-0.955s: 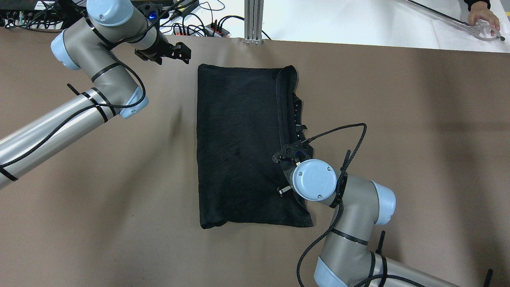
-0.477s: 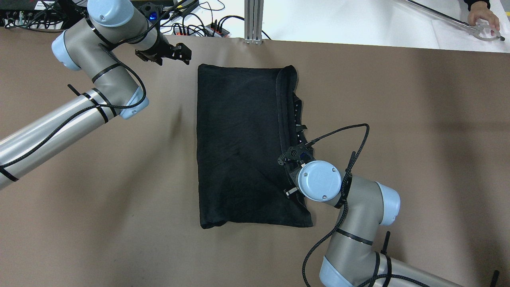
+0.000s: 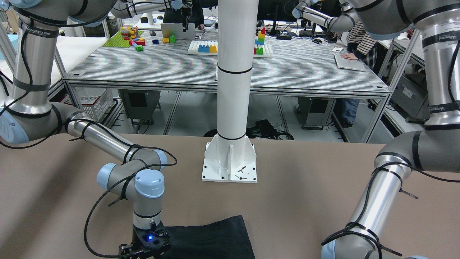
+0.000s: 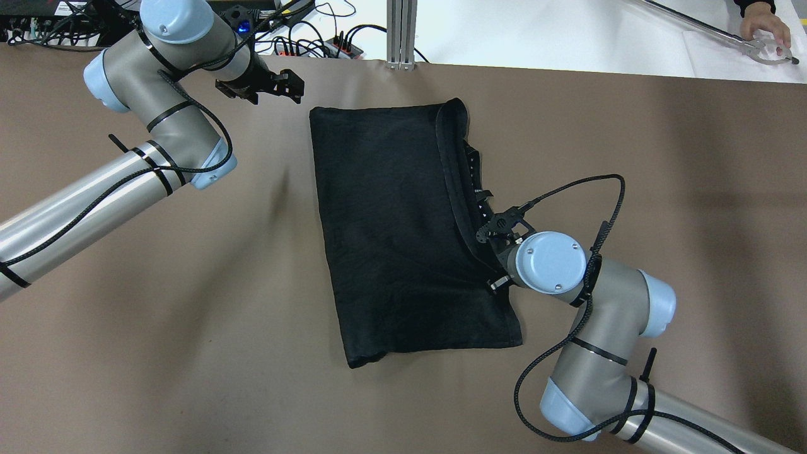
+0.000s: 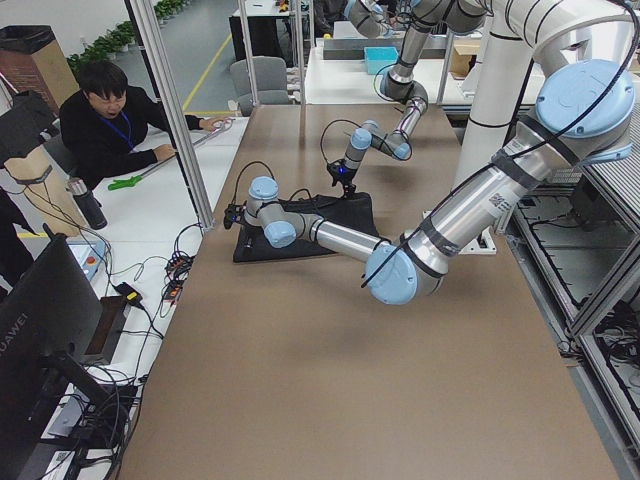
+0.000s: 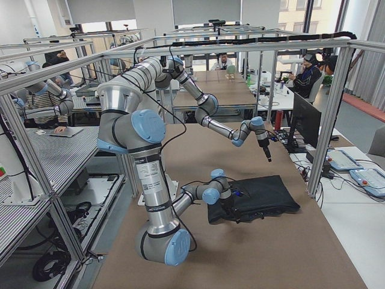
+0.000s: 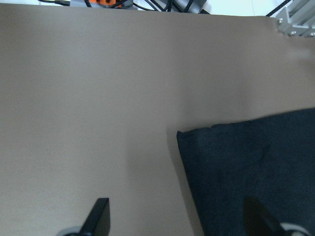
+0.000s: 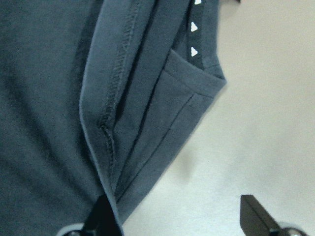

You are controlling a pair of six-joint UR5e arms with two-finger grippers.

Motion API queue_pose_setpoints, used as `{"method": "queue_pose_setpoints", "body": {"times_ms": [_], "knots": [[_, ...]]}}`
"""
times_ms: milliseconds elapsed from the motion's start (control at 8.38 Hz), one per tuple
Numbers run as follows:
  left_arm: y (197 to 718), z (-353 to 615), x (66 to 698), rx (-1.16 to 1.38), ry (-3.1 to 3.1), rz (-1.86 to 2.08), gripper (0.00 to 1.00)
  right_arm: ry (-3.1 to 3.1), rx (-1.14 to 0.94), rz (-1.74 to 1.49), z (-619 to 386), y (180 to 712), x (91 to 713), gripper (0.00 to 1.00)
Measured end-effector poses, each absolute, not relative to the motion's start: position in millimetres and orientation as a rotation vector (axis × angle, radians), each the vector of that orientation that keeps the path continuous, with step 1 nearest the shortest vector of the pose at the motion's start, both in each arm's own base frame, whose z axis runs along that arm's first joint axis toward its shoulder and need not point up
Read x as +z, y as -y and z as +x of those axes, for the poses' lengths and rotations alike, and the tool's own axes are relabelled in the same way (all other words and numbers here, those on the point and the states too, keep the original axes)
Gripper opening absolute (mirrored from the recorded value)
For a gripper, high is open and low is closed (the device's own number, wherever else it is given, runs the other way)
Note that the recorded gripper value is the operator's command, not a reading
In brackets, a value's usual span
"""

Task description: Fold clothes

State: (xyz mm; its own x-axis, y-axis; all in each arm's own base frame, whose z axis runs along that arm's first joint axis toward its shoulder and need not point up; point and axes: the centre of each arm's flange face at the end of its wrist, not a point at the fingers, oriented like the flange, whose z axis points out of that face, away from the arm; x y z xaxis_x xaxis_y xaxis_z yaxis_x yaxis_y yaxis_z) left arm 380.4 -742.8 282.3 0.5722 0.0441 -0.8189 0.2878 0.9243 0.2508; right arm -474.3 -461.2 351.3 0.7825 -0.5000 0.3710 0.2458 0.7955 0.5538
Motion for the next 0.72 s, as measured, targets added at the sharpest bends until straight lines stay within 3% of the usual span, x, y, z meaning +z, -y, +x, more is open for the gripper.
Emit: {"method": "queue_pose_setpoints", "body": {"times_ms": [716], "knots": [[743,380,282,-0.148,-0.958,0.380,0.95,0.621,-0.353,0.488,-449,486,329,0.93]]}}
